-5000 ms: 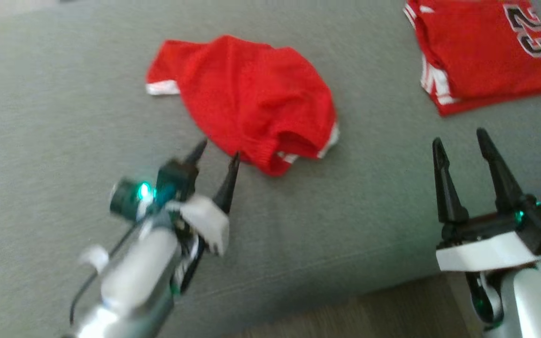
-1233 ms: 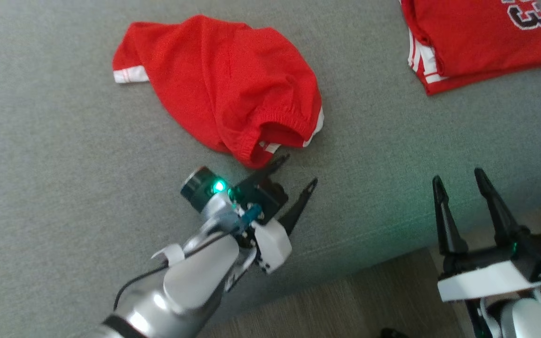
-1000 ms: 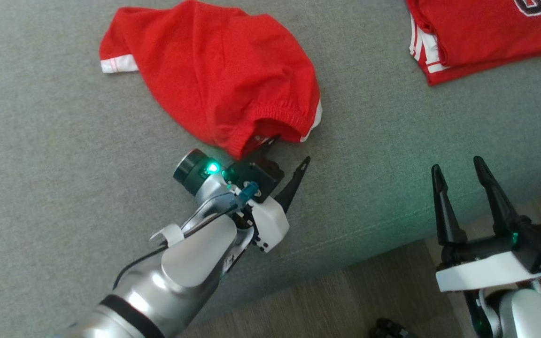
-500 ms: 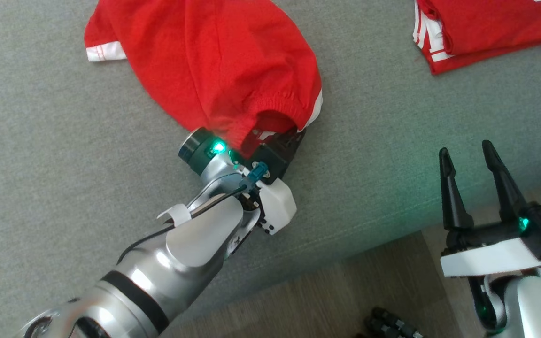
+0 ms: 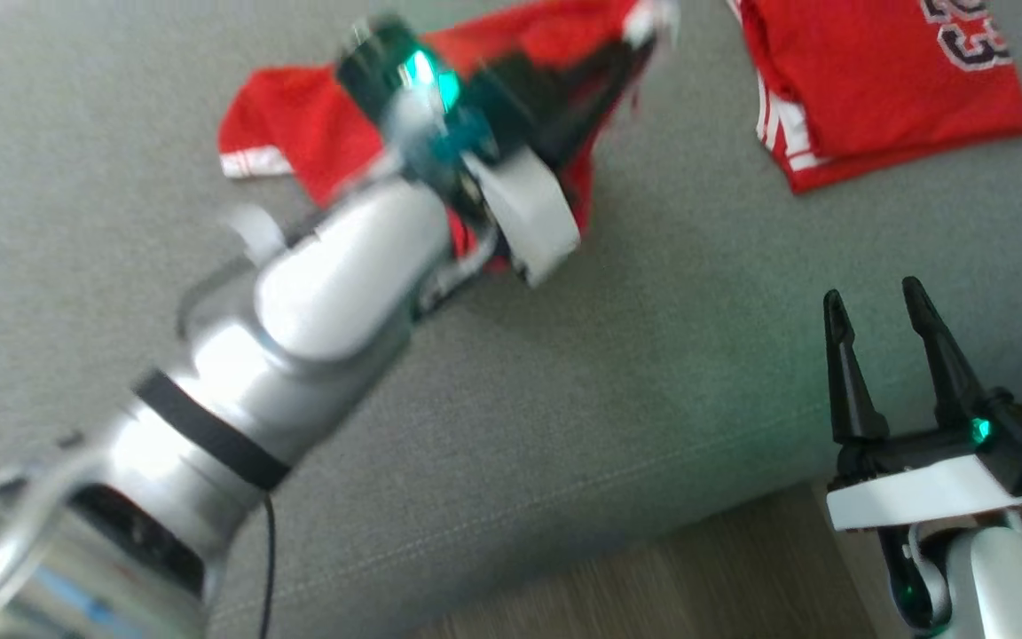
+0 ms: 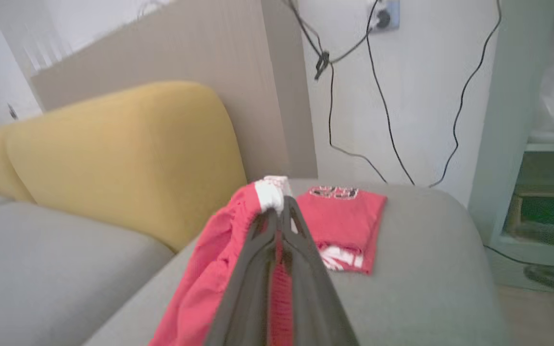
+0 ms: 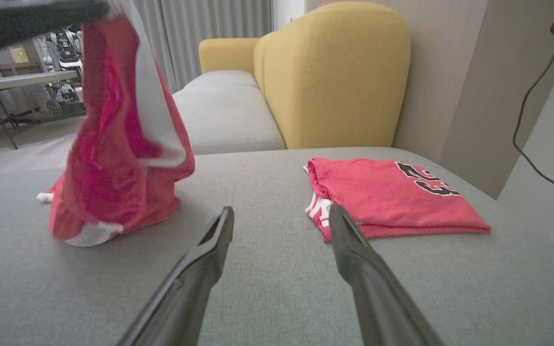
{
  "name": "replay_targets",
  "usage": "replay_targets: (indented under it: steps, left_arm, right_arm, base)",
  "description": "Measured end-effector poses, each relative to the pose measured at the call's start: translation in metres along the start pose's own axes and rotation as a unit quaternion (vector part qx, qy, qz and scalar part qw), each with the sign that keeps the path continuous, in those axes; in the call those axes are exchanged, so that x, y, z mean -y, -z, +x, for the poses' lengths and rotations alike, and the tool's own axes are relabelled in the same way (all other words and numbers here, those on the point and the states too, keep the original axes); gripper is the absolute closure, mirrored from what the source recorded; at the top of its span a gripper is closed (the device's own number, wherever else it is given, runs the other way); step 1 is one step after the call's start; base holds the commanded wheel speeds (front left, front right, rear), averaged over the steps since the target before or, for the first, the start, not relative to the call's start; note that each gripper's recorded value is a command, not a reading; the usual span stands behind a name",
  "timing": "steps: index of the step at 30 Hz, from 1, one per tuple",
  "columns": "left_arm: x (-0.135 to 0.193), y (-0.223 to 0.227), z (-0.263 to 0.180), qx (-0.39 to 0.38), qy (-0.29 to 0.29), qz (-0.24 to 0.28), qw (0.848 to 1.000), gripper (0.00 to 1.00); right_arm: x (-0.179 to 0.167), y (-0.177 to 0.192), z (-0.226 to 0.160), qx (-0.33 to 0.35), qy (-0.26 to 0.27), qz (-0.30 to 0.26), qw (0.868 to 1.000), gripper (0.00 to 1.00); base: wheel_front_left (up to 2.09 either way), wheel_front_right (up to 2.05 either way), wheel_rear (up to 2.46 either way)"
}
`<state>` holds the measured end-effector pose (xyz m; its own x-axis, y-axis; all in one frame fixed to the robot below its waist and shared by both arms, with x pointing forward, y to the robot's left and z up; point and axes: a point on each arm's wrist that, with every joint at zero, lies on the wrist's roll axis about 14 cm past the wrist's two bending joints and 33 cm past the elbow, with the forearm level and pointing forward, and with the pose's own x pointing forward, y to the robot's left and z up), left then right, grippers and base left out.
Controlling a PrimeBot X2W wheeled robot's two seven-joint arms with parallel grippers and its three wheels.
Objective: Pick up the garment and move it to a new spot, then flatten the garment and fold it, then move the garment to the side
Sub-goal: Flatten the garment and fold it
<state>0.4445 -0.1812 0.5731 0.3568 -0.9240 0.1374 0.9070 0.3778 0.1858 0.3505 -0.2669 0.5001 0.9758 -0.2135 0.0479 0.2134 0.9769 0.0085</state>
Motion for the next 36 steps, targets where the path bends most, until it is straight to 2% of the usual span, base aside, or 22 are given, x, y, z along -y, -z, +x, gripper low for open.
replay_targets:
  steps: [4,7,9,12,16,18,21,25,28,31,36]
  left_arm:
    - [-0.021,-0.057,-0.003,0.043,-0.011,0.016,0.999,1.0]
    - [-0.03,-0.07,-0.021,0.046,-0.025,0.002,0.999,1.0]
    - [-0.043,-0.064,-0.045,0.039,-0.056,-0.02,0.997,1.0]
    - [-0.057,-0.024,-0.1,-0.013,-0.121,-0.049,0.991,1.0]
    - [-0.053,0.038,-0.189,-0.091,-0.225,-0.108,0.964,1.0]
    - [-0.051,0.057,-0.23,-0.125,-0.274,-0.113,0.947,1.0]
    - [-0.052,0.061,-0.271,-0.136,-0.332,-0.124,0.925,1.0]
    - [-0.047,0.052,-0.292,-0.128,-0.364,-0.126,0.914,1.0]
    - [-0.045,0.041,-0.293,-0.111,-0.368,-0.132,0.914,1.0]
    - [-0.041,0.025,-0.277,-0.086,-0.342,-0.145,0.925,1.0]
    - [-0.04,-0.02,-0.206,-0.045,-0.225,-0.146,0.962,1.0]
  right_arm:
    - [-0.002,-0.014,-0.004,0.023,-0.005,0.011,1.0,0.0]
    - [-0.009,-0.013,-0.007,0.022,-0.015,0.016,1.0,0.0]
    - [-0.017,-0.012,-0.005,0.022,-0.027,0.019,0.999,0.0]
    - [-0.03,-0.016,0.001,0.03,-0.047,0.015,0.998,0.0]
    - [-0.048,-0.016,0.011,0.033,-0.075,0.011,0.997,0.0]
    - [-0.059,-0.014,0.015,0.032,-0.09,0.009,0.995,0.0]
    - [-0.074,-0.014,0.02,0.034,-0.112,0.01,0.993,0.0]
    - [-0.096,-0.013,0.021,0.034,-0.143,0.015,0.989,0.0]
    - [-0.1,-0.016,0.02,0.037,-0.148,0.016,0.988,0.0]
    - [-0.1,-0.017,0.017,0.037,-0.149,0.017,0.988,0.0]
    - [-0.09,-0.018,0.012,0.037,-0.135,0.024,0.99,0.0]
  base:
    - [0.0,0.0,0.0]
    - [0.0,0.0,0.0]
    - [0.0,0.0,0.0]
    - [0.0,0.0,0.0]
    - [0.0,0.0,0.0]
    - [0.0,0.0,0.0]
    - [0.0,0.0,0.0]
    - [0.0,0.0,0.0]
    - [0.0,0.0,0.0]
    - [0.0,0.0,0.0]
    - [0.0,0.0,0.0]
